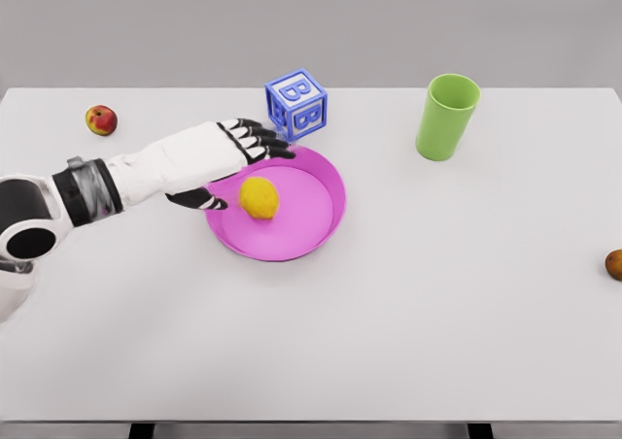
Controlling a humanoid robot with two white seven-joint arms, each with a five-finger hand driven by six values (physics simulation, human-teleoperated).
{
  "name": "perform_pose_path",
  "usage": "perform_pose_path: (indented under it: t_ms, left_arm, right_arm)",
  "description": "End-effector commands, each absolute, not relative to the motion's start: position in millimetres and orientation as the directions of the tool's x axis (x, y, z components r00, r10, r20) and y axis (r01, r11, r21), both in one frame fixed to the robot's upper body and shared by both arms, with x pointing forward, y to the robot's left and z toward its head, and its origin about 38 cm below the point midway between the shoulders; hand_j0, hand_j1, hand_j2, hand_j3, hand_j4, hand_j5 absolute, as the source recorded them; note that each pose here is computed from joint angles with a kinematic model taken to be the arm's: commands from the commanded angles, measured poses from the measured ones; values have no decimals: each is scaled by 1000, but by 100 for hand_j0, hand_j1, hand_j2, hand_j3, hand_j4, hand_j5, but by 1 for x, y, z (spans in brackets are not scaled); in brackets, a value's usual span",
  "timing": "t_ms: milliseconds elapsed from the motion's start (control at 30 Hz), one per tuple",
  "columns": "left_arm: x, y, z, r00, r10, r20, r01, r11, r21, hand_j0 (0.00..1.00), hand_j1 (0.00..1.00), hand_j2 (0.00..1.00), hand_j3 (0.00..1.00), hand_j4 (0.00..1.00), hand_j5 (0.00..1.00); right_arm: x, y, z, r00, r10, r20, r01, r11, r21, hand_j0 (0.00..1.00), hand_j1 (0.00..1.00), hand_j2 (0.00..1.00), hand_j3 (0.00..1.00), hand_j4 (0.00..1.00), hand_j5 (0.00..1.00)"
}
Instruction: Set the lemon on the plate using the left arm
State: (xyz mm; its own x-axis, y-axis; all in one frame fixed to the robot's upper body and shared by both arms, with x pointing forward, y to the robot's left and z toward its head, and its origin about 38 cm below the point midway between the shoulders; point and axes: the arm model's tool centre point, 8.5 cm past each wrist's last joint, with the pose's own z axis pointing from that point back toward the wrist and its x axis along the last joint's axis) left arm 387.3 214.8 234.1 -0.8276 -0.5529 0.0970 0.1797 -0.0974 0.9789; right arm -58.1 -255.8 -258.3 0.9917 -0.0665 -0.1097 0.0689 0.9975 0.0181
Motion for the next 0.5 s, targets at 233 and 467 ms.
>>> perform_pose_path:
  t_ms: [233, 467]
  left_arm:
    - [373, 333, 283, -784, -607, 128, 135, 35, 990, 100, 100, 100, 100, 100, 100]
    - [376, 339, 274, -768, -625, 142, 159, 28, 987, 100, 100, 100, 100, 100, 100]
  right_arm:
    - [-58, -256, -258, 992, -66, -110, 68, 997, 18, 100, 100, 100, 100, 100, 100]
    - [-58, -256, -258, 992, -68, -110, 70, 997, 18, 100, 100, 100, 100, 100, 100]
